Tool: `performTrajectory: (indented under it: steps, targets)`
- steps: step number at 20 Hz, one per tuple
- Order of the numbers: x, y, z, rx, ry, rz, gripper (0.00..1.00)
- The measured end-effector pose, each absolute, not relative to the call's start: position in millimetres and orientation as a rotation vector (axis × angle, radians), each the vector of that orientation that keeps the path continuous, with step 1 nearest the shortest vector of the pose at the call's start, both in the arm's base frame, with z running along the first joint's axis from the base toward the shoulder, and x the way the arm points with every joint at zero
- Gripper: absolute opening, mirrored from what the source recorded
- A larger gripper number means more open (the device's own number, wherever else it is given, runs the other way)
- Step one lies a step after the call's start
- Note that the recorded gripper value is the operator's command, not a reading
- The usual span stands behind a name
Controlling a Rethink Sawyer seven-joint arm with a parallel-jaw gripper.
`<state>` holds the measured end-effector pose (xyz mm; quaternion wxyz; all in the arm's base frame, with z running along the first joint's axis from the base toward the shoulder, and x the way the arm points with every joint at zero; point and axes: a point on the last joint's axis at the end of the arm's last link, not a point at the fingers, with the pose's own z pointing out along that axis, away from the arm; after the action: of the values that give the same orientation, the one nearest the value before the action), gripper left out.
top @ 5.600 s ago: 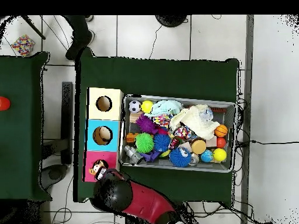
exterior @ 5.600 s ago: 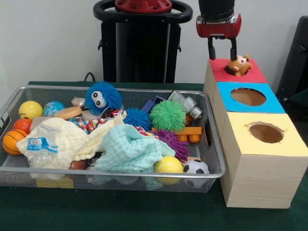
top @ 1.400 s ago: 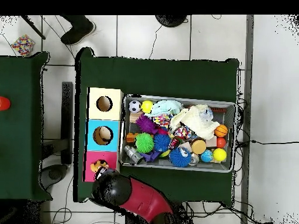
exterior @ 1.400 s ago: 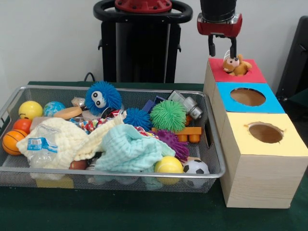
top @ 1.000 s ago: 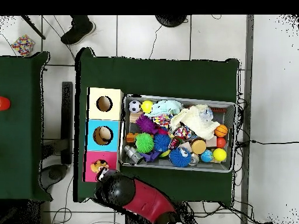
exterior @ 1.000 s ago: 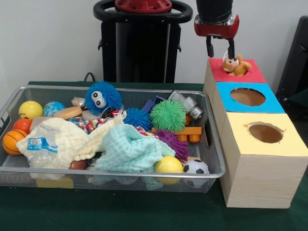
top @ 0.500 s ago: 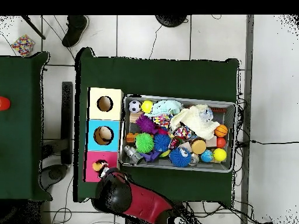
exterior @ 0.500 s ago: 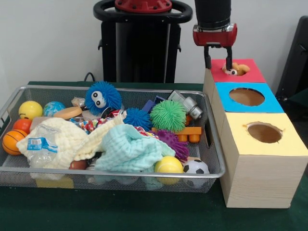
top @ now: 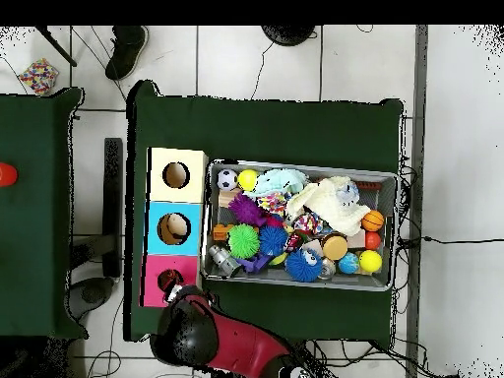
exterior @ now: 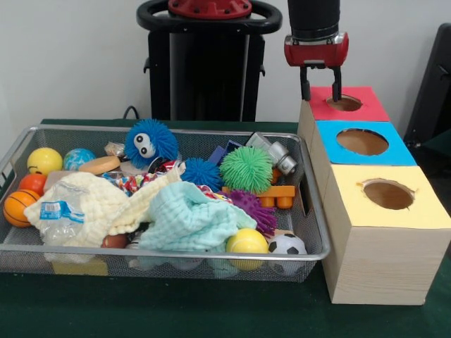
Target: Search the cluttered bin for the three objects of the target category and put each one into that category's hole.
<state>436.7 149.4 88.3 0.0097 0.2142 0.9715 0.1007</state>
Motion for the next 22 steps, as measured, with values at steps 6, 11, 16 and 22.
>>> performTrajectory:
  steps: [6,11,16,22]
  targets:
    - [436.6,149.6,88.9,0.667,3.034,0.313,1.0]
    - [430.2,157.6,91.3,0.633,3.097,0.232,1.0]
    - [410.0,171.3,101.3,0.52,3.28,0.148,1.0]
    - [395.8,153.1,128.8,0.385,3.54,0.051,1.0]
